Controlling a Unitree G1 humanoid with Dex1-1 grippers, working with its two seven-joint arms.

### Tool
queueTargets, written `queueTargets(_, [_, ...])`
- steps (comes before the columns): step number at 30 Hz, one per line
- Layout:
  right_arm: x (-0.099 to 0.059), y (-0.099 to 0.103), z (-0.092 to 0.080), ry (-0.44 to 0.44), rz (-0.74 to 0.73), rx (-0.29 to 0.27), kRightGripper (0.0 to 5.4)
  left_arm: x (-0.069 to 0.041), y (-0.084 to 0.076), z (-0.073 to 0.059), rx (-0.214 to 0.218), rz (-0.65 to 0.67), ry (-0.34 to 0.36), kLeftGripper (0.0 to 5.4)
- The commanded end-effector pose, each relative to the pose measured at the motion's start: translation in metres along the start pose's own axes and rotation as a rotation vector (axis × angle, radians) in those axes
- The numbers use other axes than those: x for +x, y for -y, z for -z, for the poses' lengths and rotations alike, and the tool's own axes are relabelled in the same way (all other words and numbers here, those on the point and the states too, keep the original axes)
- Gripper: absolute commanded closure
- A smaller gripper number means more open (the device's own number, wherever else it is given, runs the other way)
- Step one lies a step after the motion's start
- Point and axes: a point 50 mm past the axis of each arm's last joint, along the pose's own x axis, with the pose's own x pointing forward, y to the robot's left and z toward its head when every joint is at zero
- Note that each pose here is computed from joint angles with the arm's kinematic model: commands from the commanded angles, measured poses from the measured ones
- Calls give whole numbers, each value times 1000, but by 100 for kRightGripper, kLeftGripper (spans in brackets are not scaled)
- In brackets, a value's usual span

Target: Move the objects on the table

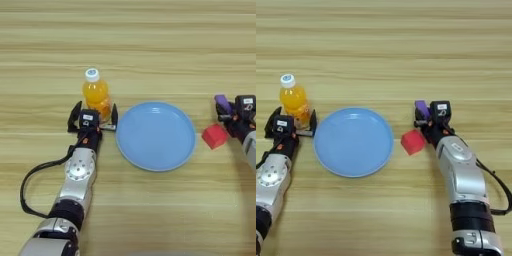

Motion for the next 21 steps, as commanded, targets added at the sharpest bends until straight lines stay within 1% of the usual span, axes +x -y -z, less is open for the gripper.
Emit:
queueTargets(1, [4, 0, -3, 9, -14, -13, 398, -2, 1, 1, 0, -2, -4, 0])
queueTargets(11, [4, -1, -2, 5, -16, -13, 398, -2, 1, 1, -1, -3, -3, 0])
queueTargets(13, [4, -1, -3, 7, -16, -14, 362, -2, 1, 1, -1, -4, -2, 0])
queueTargets(15, [5, -1, -3, 9, -15, -14, 352, -2, 1, 1, -1, -4, -2, 0])
queueTargets(21, [5, 1, -3, 9, -9, -11, 282, -1, 1, 1, 1, -4, -2, 0])
